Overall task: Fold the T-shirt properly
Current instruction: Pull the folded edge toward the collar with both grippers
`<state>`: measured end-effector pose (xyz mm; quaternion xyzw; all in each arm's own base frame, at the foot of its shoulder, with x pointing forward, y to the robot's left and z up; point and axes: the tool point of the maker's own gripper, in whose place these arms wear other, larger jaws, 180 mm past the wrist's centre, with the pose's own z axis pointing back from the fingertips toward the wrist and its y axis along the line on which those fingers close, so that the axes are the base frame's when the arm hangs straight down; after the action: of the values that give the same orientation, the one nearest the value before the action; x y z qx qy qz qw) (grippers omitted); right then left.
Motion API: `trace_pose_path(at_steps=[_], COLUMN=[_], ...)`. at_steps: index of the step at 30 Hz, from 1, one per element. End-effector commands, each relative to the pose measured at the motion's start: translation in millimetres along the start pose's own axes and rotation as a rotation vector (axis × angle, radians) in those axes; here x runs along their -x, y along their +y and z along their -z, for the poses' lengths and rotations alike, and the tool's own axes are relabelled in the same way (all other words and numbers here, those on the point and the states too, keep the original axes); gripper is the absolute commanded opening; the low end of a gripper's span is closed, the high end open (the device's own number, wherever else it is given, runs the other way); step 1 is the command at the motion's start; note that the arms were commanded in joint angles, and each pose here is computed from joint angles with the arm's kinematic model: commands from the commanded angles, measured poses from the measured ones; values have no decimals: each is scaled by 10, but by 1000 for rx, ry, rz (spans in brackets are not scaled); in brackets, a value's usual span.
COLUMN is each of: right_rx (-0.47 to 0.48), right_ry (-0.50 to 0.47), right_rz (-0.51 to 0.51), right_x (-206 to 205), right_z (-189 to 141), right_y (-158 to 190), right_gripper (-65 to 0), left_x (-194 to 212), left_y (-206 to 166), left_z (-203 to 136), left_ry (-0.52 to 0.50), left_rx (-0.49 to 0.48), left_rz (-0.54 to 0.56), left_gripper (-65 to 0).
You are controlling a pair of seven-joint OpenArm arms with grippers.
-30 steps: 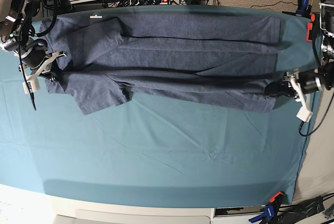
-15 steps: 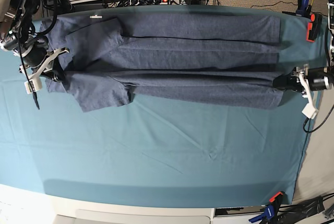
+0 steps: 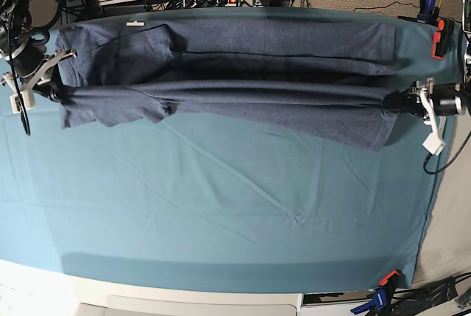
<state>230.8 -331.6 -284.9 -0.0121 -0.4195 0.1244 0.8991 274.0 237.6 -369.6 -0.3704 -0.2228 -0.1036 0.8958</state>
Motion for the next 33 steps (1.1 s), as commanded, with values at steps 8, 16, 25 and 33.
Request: trace_pose_path(at_steps=[8, 16, 25, 33], right_rx=[19, 19, 19, 19], right_ry=[-26, -19, -8, -6], right_rz=[-13, -13, -13, -13], right_x=[-87, -75, -54, -51], right_z=[-55, -55, -55, -55], right_y=[-55, -56, -56, -56], right_gripper=[-650, -650, -650, -650], left_x=[-73, 109, 413, 598], left_y=[-172, -263, -309, -706], left_z=[-238, -297, -250, -168], left_ry=[-9, -1, 53, 114], left_rx=[-11, -10, 6, 77], left_rz=[107, 114, 80, 171], left_gripper=[-650, -650, -650, -650])
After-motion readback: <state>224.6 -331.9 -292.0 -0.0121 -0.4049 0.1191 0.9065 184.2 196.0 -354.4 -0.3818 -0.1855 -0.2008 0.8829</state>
